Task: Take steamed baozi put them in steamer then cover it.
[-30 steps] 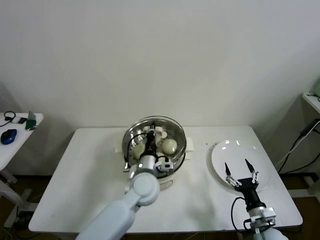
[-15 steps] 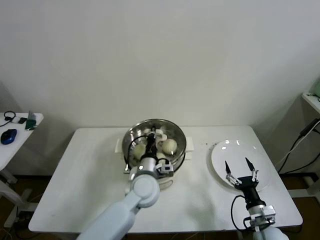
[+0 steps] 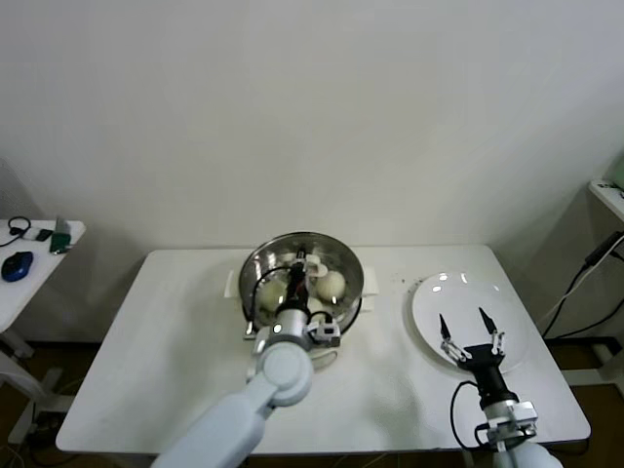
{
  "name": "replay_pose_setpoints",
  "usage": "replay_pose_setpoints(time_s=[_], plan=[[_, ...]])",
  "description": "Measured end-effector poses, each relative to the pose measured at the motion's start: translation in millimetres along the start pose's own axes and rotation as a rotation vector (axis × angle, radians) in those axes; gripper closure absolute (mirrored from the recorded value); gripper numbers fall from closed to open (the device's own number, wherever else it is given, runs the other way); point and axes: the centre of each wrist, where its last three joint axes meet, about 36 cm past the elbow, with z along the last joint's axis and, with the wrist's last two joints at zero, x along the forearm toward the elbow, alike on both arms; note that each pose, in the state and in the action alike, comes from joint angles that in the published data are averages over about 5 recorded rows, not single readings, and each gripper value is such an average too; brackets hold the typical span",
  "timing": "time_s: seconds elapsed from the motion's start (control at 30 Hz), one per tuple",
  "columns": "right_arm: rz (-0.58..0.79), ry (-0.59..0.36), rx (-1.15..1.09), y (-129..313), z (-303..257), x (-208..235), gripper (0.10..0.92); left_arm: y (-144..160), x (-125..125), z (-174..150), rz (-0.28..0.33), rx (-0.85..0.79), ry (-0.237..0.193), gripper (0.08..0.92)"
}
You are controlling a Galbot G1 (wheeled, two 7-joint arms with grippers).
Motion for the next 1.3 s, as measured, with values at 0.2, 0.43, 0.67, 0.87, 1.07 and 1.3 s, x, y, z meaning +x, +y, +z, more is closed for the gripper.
replay_pose_setpoints(time_s=[0.2,0.43,0.67,0.87,1.07,1.3], plan=[[-0.001,-0.002,-0.003,2,1,0,0.2,-2,-2,-1,-0.008,-0.007,0.0,0.849],[-0.003,-0.002,-0.007,4,2,1,0.2,-6,-1,0,-0.01,-0.014,0.002,0.849],[-0.004,-0.001,-0.007,4,2,1,0.2,-4,3,5,-0.003,-0.017,0.003,0.723],[-0.007,0.006,-0.009,5,2,1,0.2,2,8,12,-0.004,-0.006,0.003,0.55],[-0.004,0.025,-0.008,7,-2,0,0.2,13,19,21,-0.001,0.02,-0.004,0.376],[0.007,0.058,-0.001,11,-11,-4,0.2,27,38,32,-0.006,0.065,-0.016,0.197]])
